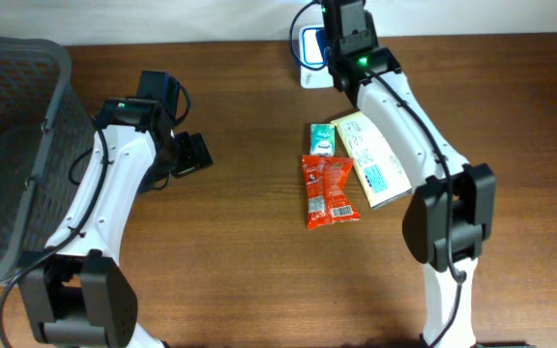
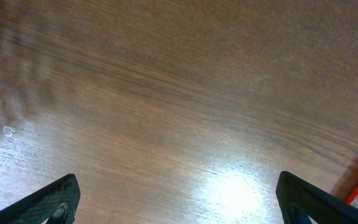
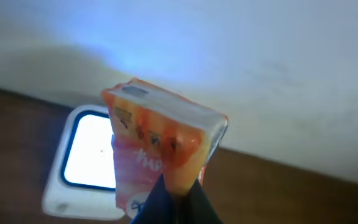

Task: Scan the item barcode
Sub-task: 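Move the orange tissue pack to the right table edge and release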

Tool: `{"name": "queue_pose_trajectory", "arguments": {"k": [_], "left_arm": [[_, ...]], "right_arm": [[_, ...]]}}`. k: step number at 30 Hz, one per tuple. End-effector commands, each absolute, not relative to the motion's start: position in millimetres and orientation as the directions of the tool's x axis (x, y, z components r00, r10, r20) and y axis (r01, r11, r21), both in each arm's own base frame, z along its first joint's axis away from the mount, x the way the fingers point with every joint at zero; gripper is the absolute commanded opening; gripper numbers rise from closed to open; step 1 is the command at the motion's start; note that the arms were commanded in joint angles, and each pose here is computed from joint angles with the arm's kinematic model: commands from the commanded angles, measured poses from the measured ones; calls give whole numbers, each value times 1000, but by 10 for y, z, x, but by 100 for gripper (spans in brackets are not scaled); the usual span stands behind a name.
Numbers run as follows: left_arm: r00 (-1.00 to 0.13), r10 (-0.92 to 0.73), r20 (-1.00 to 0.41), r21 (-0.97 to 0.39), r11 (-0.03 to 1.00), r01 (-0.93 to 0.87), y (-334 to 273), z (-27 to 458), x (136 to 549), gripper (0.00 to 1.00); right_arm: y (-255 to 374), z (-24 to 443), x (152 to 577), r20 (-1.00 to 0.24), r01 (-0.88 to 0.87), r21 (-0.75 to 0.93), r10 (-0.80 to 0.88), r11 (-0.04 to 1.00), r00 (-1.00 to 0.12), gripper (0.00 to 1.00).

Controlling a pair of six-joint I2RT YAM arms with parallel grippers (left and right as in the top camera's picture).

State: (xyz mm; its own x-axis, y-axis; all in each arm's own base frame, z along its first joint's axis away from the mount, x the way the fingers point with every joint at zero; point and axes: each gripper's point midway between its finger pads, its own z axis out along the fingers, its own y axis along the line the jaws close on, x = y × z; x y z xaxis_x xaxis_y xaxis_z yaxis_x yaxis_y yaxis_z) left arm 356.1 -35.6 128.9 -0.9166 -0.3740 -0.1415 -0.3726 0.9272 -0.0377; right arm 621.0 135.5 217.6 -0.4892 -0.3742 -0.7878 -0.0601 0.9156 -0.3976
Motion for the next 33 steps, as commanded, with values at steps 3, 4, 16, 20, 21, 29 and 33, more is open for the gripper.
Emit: {"name": "queue_pose_trajectory", "arguments": {"k": [3, 4, 16, 20, 21, 29, 33], "left_arm": [[-916, -376, -136, -20, 926, -377, -327, 1250, 3555, 99], [-916, -376, -136, -20, 926, -377, -327, 1250, 3555, 99], [-916, -376, -136, -20, 926, -377, -327, 1250, 3555, 99], [-916, -376, -136, -20, 926, -377, -327, 1250, 3555, 99], [-916, -376, -136, -20, 926, -377, -327, 1250, 3555, 99], [-916, -376, -136, -20, 926, -377, -327, 1250, 3555, 99], [-916, -376, -136, -20, 926, -377, -327, 1250, 3555, 99]], "right_arm": [[1328, 1750, 6400, -666, -128, -583, -563, 802, -489, 4], [1320, 1744, 6408, -667, -121, -585, -561, 802, -490, 4], [1346, 1710, 6408, -775, -7, -434, -378, 901, -506, 4], [987, 2051, 6308, -868, 234, -259, -119, 937, -482, 4], [818, 2235, 6270, -889, 288, -185, -35, 940, -456, 4], [-1333, 2672, 5490, -829, 635, -71, 308, 770, -466, 4], [-2272, 2168, 4891, -686, 746, -108, 495, 657, -534, 4]]}}
